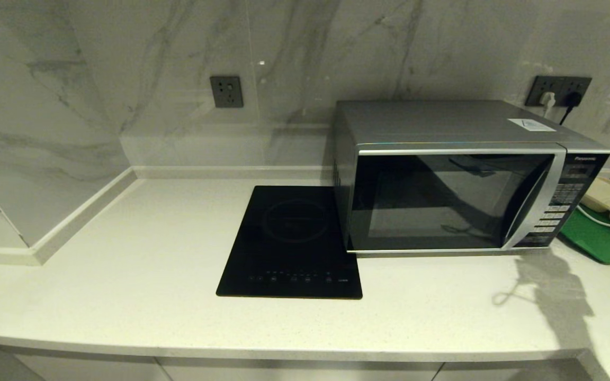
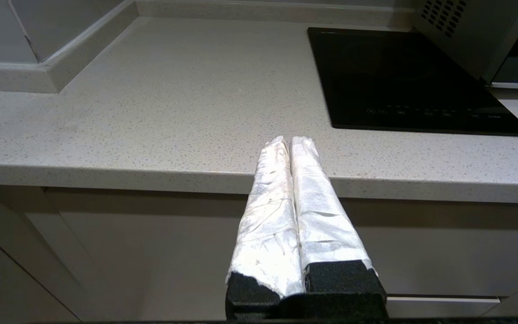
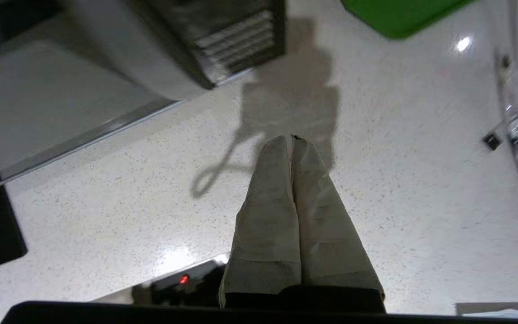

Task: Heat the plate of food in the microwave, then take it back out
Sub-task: Open the microwave oven

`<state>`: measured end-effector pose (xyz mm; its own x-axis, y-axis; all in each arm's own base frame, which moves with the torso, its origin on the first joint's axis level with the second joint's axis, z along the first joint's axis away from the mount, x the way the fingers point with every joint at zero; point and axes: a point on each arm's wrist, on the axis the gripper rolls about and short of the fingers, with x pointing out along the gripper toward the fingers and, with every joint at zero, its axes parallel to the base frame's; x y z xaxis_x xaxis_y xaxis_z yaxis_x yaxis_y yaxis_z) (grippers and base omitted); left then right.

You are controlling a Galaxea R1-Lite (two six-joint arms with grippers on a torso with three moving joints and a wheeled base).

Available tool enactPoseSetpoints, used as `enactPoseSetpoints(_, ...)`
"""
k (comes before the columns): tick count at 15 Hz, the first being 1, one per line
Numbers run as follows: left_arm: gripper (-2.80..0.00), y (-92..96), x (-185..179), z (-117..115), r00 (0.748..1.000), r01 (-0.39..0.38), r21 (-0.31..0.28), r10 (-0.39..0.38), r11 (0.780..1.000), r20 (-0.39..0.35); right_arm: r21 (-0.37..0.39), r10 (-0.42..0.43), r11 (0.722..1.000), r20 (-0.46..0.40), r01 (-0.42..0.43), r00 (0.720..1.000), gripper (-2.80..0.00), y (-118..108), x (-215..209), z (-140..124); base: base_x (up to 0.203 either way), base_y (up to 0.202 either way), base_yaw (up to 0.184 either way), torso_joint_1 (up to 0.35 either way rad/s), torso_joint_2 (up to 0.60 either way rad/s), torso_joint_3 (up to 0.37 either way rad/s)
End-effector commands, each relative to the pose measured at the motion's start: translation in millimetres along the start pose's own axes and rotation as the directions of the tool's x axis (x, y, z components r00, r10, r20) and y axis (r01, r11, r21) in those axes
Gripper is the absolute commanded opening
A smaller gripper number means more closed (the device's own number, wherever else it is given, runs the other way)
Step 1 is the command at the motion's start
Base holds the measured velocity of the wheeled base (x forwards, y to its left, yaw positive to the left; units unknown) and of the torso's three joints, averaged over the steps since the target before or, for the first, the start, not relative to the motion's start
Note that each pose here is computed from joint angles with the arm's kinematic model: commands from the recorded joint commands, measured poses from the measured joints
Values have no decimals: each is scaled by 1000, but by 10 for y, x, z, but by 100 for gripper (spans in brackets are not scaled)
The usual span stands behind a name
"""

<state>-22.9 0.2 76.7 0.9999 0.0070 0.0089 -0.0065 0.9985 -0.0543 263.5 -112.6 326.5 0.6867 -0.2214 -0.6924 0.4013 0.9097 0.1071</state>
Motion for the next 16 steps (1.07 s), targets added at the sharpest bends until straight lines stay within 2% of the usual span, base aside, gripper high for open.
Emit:
enactPoseSetpoints(1, -280, 0, 0, 0, 1000, -1, -1, 1, 1000, 0, -95, 88, 993, 152, -74, 984, -280, 327, -779, -98, 0, 0, 0, 0, 0, 0)
enactPoseSetpoints(3, -280, 0, 0, 0, 1000, -1, -1, 1, 1000, 0, -188, 188, 971, 212, -149, 959, -280, 517, -1282, -310, 0, 0, 0, 0, 0, 0)
enactPoseSetpoints(5, -280, 0, 0, -2, 1000, -1, -1, 1, 1000, -1, -284, 263, 938, 218, -197, 940, -280, 561, -1739, -617, 0, 0, 0, 0, 0, 0)
enactPoseSetpoints(7, -280, 0, 0, 0, 1000, -1, -1, 1, 1000, 0, -321, 203, 939, 229, -123, 952, -280, 445, -2036, -883, 0, 0, 0, 0, 0, 0)
enactPoseSetpoints(9, -280, 0, 0, 0, 1000, -1, -1, 1, 1000, 0, -321, 189, 943, 302, -87, 934, -280, 259, -2319, -1076, 0, 0, 0, 0, 0, 0)
enactPoseSetpoints(10, -280, 0, 0, 0, 1000, -1, -1, 1, 1000, 0, -308, 210, 947, 375, -92, 903, -280, 161, -2488, -1158, 0, 0, 0, 0, 0, 0)
enactPoseSetpoints(12, -280, 0, 0, 0, 1000, -1, -1, 1, 1000, 0, -264, 256, 957, 567, -121, 783, -280, -5, -2814, -1261, 0, 0, 0, 0, 0, 0)
enactPoseSetpoints(13, -280, 0, 0, 0, 1000, -1, -1, 1, 1000, 0, -251, 265, 959, 627, -132, 733, -280, -85, -2931, -1339, 0, 0, 0, 0, 0, 0)
enactPoseSetpoints(14, -280, 0, 0, 0, 1000, -1, -1, 1, 1000, 0, -244, 268, 960, 651, -138, 711, -280, -164, -2995, -1454, 0, 0, 0, 0, 0, 0)
enactPoseSetpoints(16, -280, 0, 0, 0, 1000, -1, -1, 1, 1000, 0, -244, 270, 960, 656, -141, 704, -280, -316, -3007, -1760, 0, 0, 0, 0, 0, 0)
